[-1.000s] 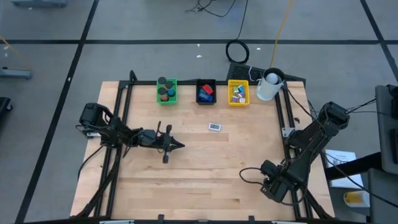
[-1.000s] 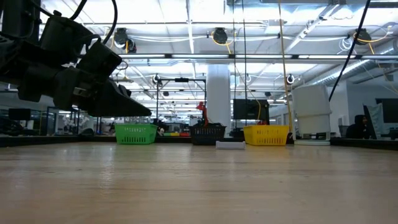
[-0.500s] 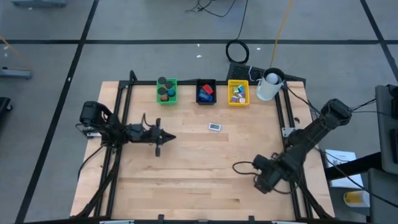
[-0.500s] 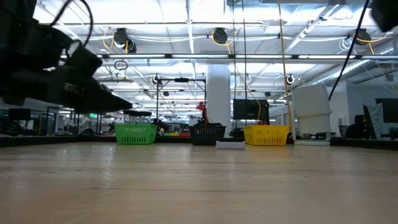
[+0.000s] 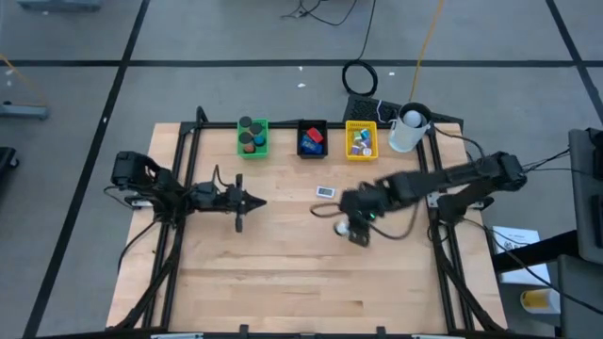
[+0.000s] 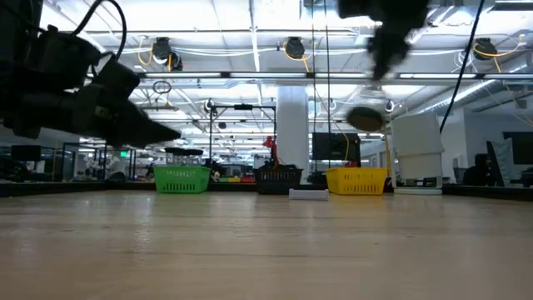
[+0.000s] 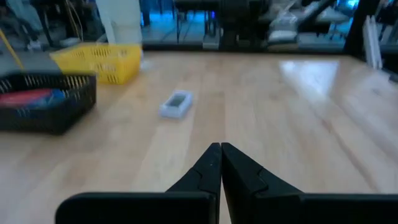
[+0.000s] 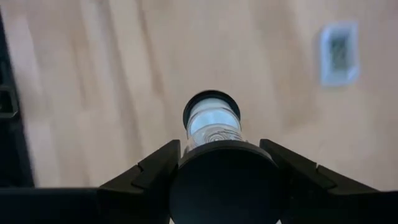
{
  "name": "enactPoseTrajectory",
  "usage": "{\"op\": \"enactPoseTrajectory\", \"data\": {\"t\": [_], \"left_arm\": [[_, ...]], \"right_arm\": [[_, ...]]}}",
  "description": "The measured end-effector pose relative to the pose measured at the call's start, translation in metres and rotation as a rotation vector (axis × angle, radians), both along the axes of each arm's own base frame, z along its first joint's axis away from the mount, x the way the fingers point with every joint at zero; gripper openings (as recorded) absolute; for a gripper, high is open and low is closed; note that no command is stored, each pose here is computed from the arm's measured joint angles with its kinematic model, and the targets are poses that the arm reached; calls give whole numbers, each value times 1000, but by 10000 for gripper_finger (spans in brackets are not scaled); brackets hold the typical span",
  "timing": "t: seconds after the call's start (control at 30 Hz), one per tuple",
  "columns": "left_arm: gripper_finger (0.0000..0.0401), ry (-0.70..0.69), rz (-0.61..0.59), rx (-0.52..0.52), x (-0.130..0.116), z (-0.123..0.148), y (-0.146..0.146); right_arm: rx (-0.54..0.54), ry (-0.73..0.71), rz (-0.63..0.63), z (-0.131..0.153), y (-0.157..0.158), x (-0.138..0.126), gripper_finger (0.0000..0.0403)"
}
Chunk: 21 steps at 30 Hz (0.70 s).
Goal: Pick & Place Office items
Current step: Put the white hourglass into the green bin
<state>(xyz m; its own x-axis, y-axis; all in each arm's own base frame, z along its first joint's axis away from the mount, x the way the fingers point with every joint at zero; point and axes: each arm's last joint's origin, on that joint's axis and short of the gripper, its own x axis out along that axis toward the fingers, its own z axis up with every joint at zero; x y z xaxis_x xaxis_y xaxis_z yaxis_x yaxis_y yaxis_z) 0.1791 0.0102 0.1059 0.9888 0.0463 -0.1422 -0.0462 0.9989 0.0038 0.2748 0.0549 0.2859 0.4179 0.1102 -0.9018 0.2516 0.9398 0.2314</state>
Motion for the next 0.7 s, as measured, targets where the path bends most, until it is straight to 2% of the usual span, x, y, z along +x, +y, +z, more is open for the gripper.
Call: {"op": "enactPoseTrajectory", "data": {"t": [0.13, 0.4, 0.57, 0.7], "left_arm": [[17, -15, -6, 4, -1, 7, 5], [17, 15, -15, 30, -10, 20, 9], [17, 65, -4, 51, -18, 24, 8], [17, 82, -3, 53, -23, 27, 8]], "right_arm": [[-87, -38, 76, 12, -28, 33, 203], [-198, 35, 211, 13, -71, 107, 203], [-249, 73, 310, 6, -95, 146, 203], [-277, 99, 389, -9, -107, 166, 203]]}}
